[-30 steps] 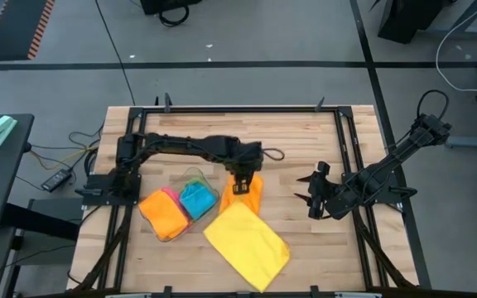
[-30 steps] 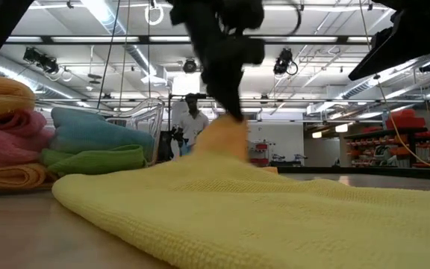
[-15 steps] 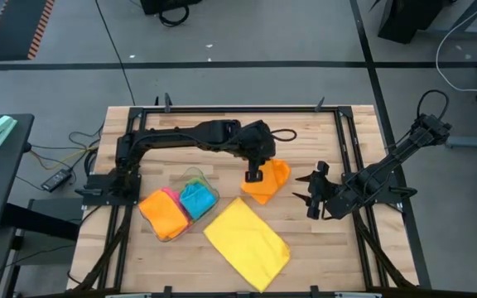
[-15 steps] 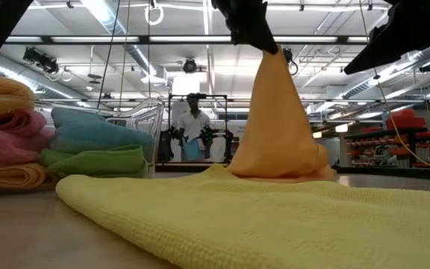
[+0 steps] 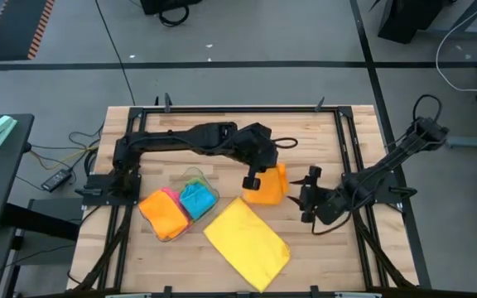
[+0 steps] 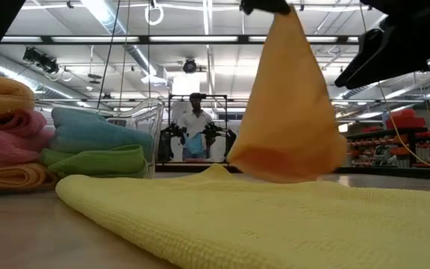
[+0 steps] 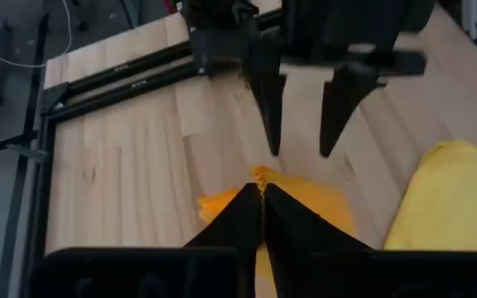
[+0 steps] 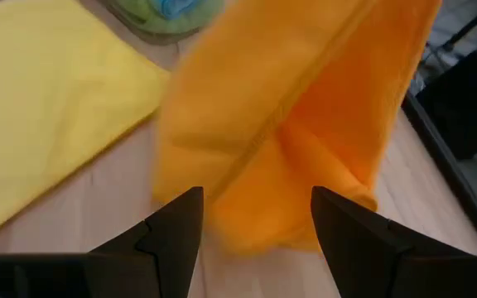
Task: Fold microfiber towels
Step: Fold the orange microfiber cloth
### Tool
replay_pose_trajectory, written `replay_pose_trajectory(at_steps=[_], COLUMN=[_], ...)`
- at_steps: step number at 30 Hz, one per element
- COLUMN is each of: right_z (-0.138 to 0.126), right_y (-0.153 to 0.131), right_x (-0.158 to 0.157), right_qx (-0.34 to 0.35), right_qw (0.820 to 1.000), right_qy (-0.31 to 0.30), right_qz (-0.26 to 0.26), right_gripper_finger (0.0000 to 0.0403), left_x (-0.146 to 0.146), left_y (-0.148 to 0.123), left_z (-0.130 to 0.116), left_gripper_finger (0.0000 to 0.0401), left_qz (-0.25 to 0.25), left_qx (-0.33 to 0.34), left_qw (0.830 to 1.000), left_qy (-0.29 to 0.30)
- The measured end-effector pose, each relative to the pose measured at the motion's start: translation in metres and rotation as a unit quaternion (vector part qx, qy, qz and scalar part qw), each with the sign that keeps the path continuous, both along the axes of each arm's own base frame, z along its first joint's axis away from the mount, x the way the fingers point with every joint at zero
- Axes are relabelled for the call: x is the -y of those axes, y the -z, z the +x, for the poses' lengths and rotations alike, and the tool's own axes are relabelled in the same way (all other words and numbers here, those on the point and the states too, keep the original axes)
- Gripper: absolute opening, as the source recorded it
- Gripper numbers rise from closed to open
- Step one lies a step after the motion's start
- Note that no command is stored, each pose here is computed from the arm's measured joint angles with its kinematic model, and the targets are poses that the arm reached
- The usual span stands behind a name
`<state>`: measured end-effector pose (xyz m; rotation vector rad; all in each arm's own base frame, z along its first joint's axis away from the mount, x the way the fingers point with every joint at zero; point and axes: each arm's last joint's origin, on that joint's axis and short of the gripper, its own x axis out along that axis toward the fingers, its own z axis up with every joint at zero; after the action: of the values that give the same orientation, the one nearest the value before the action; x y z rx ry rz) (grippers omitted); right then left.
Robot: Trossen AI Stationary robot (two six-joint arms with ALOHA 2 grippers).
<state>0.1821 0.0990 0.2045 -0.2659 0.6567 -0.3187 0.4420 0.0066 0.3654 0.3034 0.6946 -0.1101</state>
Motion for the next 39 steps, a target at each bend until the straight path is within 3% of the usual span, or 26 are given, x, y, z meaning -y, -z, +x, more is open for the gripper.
replay_pose_trajectory(at_steps=[5,9,15,19,22,28,34,39], right_z=[0.009,0.019,0.023,0.031,0.034,0.038,0.054,0.069], right_y=[-0.002,-0.008,-0.008,-0.014,-0.016,-0.011,0.012,0.039], right_x=[0.005,0.006,0.006,0.004,0.005,0.011,0.005,0.0], right_qx=[-0.006,-0.004,-0.037,-0.003,0.008,0.012,-0.012,-0.037], right_qw=[1.0,0.993,0.967,0.947,0.947,0.966,0.968,0.972], right_qy=[-0.024,-0.098,-0.202,-0.257,-0.254,-0.2,-0.2,-0.194], right_qz=[-0.002,0.064,0.153,0.195,0.195,0.164,0.151,0.128], right_gripper_finger=[0.0231,0.022,0.0201,0.0191,0.0185,0.0181,0.0179,0.0172], left_x=[0.009,0.012,0.016,0.019,0.019,0.021,0.021,0.021], left_y=[-0.022,-0.025,-0.022,-0.022,-0.021,-0.021,-0.022,-0.022], left_z=[-0.003,-0.004,-0.006,-0.006,-0.006,-0.006,-0.006,-0.005], left_gripper_finger=[0.0009,0.0016,0.0022,0.0008,0.0013,0.0028,0.0008,0.0026], left_qz=[0.001,0.0,0.001,0.001,0.002,0.0,0.019,0.022], left_qx=[0.032,0.036,0.017,0.016,0.015,0.016,0.019,0.024], left_qw=[0.999,0.999,1.0,1.0,1.0,1.0,1.0,0.999], left_qy=[0.01,0.014,0.016,0.02,0.019,0.018,-0.001,-0.008])
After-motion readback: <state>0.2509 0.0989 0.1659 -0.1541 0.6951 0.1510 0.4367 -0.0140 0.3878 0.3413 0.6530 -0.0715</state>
